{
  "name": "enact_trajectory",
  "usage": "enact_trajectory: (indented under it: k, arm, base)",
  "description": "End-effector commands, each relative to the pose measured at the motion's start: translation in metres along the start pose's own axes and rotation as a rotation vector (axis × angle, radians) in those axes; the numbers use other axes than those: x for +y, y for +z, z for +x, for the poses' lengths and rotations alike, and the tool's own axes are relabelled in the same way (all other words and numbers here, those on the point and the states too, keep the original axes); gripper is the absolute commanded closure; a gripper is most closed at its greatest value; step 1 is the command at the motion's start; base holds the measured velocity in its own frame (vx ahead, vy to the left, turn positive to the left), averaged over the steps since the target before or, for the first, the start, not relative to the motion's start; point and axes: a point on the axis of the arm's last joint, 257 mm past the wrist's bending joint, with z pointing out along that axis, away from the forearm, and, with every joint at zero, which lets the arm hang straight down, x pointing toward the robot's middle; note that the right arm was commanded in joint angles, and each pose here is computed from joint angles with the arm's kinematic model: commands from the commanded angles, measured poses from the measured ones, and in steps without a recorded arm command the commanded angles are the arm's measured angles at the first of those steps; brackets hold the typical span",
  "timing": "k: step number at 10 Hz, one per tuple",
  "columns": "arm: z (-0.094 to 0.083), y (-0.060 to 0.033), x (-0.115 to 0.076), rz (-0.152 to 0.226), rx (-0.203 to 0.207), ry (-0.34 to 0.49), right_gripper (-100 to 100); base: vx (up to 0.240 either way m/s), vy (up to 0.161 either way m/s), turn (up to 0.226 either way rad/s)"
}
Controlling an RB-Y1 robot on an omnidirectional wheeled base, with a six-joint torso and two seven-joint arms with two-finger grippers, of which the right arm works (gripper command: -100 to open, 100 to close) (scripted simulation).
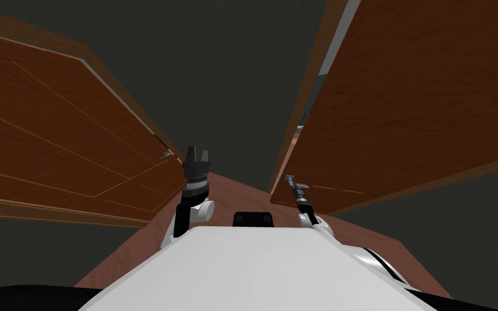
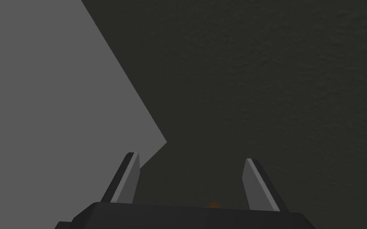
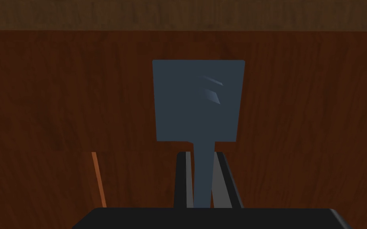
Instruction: Pull the door open
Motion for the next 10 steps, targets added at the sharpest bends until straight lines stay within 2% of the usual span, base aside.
enact_trajectory:
  k: [1, 2, 3, 4, 9, 10]
  arm:
    - [-0.001, -0.0028, 0.002, -0.003, 0.018, -0.001, 100]
    - [0.002, -0.0019, 0.000, 0.000, 0.015, 0.001, 100]
    - [0.004, -0.0087, -0.001, 0.002, 0.043, 0.001, 100]
    - [0.004, -0.0100, -0.001, 0.001, 0.050, 0.001, 100]
    - [0.005, -0.0299, 0.002, -0.003, 0.141, -0.001, 100]
    - [0.005, -0.0270, 0.001, -0.001, 0.132, -0.002, 100]
  base:
    - [-0.227, -0.065, 0.101]
    - [-0.100, -0.017, 0.033]
    - [-0.164, -0.039, 0.115]
    - [-0.213, -0.038, 0.096]
    - [-0.242, -0.057, 0.096]
    - [-0.113, -0.027, 0.016]
